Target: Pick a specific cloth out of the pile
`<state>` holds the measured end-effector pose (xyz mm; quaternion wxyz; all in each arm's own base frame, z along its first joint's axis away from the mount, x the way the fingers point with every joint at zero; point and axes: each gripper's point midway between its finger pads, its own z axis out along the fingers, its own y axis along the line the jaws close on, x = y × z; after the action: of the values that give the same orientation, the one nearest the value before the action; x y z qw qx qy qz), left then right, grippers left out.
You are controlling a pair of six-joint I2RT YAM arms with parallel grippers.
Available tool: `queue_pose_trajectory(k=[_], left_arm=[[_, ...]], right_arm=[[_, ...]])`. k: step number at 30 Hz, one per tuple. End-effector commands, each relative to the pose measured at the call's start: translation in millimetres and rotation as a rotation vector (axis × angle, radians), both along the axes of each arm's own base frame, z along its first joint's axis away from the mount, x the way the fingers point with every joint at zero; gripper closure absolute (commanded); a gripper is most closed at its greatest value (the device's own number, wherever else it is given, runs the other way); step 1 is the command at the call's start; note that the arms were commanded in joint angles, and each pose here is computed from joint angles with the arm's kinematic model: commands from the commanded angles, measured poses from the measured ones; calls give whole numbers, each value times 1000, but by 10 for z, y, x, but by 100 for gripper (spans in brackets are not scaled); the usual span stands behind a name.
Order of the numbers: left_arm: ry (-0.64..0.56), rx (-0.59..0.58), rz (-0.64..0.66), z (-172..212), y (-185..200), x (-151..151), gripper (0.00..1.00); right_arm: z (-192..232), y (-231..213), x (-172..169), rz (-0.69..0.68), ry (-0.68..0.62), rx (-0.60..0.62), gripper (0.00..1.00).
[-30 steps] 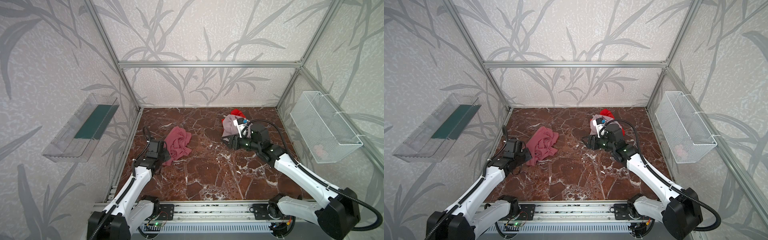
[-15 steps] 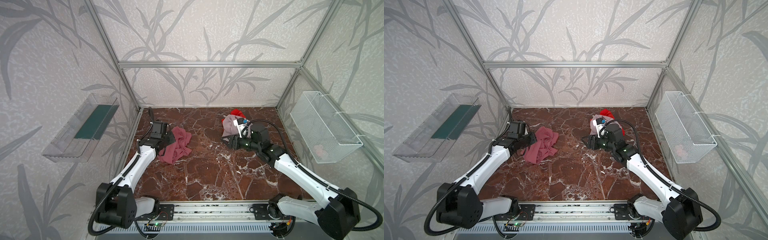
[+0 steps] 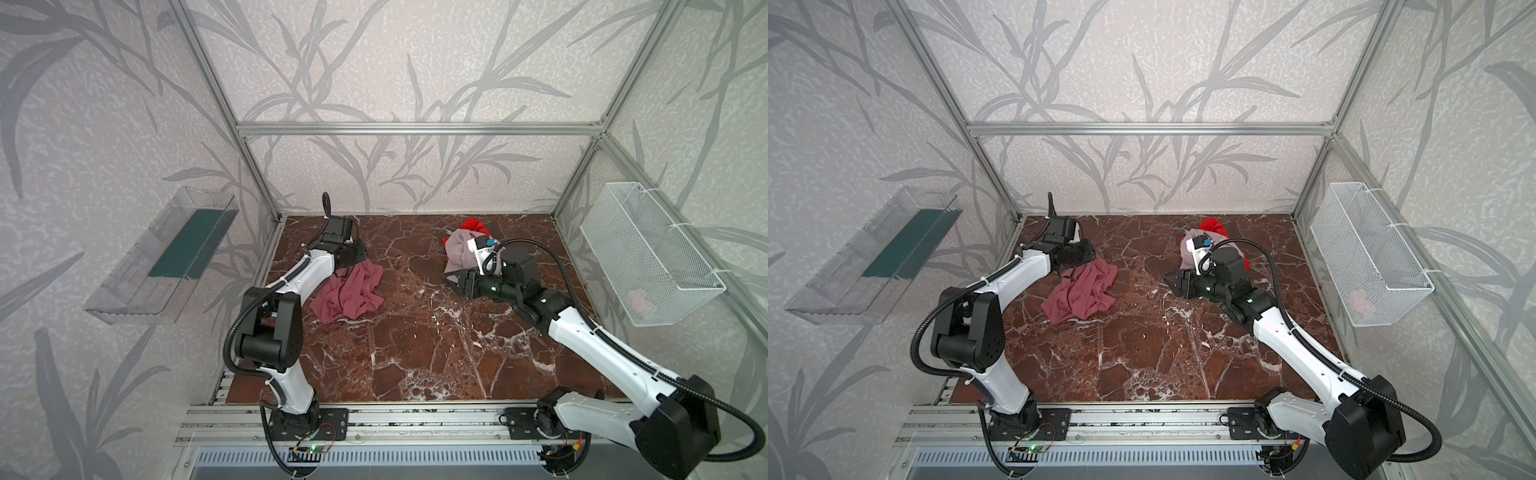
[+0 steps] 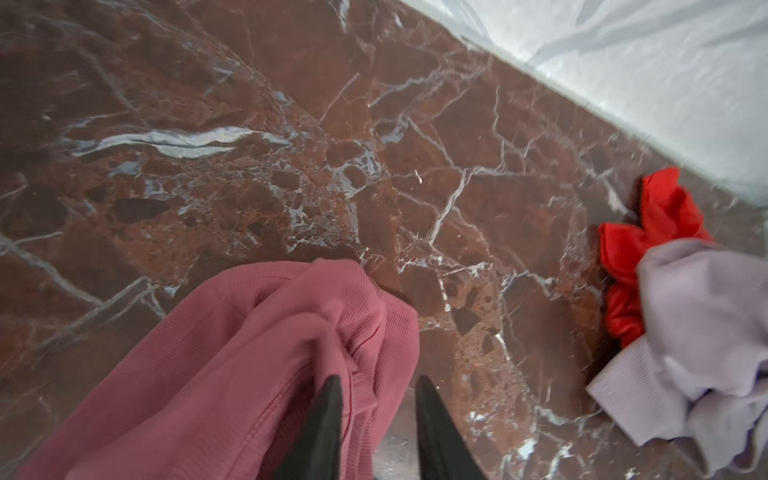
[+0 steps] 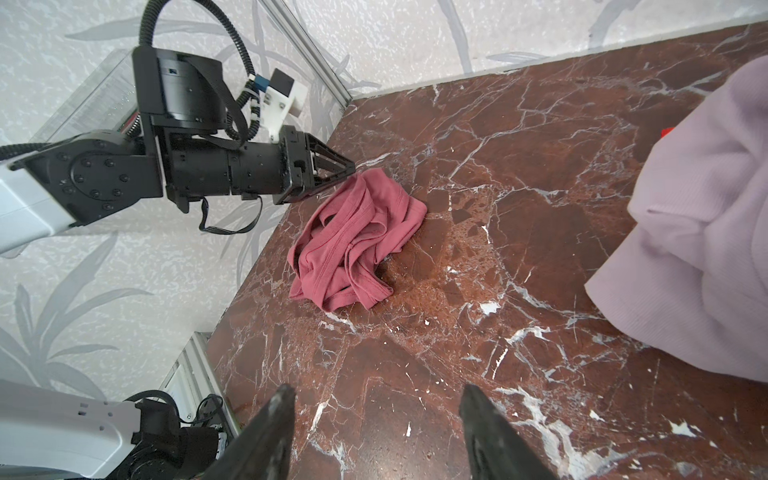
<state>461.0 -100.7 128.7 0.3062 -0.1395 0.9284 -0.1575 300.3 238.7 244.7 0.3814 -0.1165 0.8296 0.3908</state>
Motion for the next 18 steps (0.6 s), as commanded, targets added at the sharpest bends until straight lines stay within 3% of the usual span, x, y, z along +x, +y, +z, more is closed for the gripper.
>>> queue_pose_trajectory(k=[1,7,12,18], left_arm=[[-34,-34,-39,217,-90,-96,65],[-35,-8,-15,361,44,-549,66],[3,-50,-1,137,25,-913,69],[76,-72,14,-258,-3,-1013,70]], right_arm=[[156,-49,-17,-7,-40,-6,37],[136,-68,-11,-17,-46,-14,37],[45,-56,14,-24,-29,-7,37],[-13,-60,21,-26,-9,-24,37]])
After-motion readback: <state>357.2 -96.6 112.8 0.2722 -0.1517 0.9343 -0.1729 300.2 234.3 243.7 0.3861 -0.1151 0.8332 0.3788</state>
